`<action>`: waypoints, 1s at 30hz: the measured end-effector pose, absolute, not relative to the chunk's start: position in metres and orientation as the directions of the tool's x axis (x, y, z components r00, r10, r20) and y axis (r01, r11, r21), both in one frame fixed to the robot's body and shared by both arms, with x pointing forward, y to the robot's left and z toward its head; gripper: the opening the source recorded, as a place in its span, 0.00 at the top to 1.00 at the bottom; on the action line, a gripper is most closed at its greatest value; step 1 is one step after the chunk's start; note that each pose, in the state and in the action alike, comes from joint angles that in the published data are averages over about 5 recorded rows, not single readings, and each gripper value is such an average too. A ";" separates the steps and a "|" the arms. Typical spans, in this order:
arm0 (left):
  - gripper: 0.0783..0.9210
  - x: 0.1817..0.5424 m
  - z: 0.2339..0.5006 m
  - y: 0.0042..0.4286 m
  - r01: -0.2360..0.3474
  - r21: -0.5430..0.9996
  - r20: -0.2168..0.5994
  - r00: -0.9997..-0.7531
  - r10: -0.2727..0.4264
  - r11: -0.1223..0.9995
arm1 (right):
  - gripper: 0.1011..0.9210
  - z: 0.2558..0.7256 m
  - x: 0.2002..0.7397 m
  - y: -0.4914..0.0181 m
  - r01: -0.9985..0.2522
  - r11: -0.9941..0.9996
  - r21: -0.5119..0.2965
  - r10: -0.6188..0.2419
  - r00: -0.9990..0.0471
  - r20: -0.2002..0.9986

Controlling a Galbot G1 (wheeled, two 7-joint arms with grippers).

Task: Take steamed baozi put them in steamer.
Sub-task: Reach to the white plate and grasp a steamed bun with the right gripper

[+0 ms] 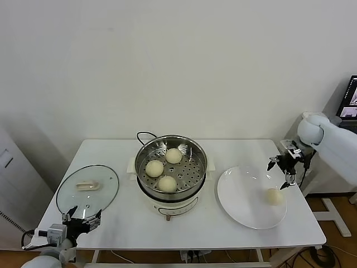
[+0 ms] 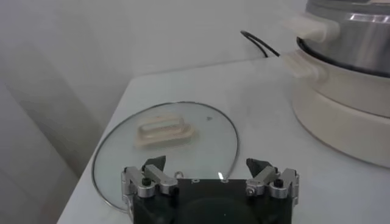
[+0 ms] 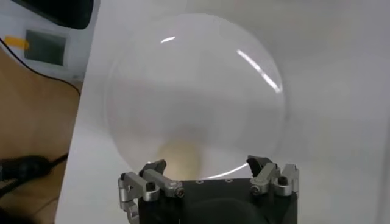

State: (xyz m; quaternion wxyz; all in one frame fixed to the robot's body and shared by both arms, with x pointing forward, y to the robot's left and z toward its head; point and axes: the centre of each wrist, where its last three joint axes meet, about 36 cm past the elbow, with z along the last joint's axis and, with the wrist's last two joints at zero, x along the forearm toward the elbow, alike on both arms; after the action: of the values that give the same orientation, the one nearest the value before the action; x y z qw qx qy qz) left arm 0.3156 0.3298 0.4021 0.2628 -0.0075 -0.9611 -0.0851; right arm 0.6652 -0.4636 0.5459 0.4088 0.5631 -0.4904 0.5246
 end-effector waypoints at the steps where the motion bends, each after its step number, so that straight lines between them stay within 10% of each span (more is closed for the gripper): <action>1: 0.12 0.316 0.402 0.330 0.059 0.160 0.507 -0.862 -0.031 0.985 | 0.12 0.541 0.665 -0.465 -0.982 -0.182 -0.051 -0.122 -0.029 0.992; 21: 0.12 0.316 0.398 0.330 0.054 0.160 0.513 -0.858 -0.037 0.986 | 0.13 0.467 0.659 -0.463 -0.984 -0.176 0.000 -0.082 0.015 0.997; 30: 0.12 0.315 0.397 0.329 0.055 0.167 0.514 -0.857 -0.039 0.984 | 0.41 0.459 0.657 -0.464 -0.986 -0.164 0.002 -0.068 0.013 0.998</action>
State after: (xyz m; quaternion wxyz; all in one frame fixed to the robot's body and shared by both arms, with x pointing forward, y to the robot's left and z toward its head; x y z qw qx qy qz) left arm 0.3146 0.3295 0.3973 0.2673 -0.0043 -0.9596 -0.0880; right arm 0.6568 -0.4636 0.4590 0.4416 0.5581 -0.4722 0.5201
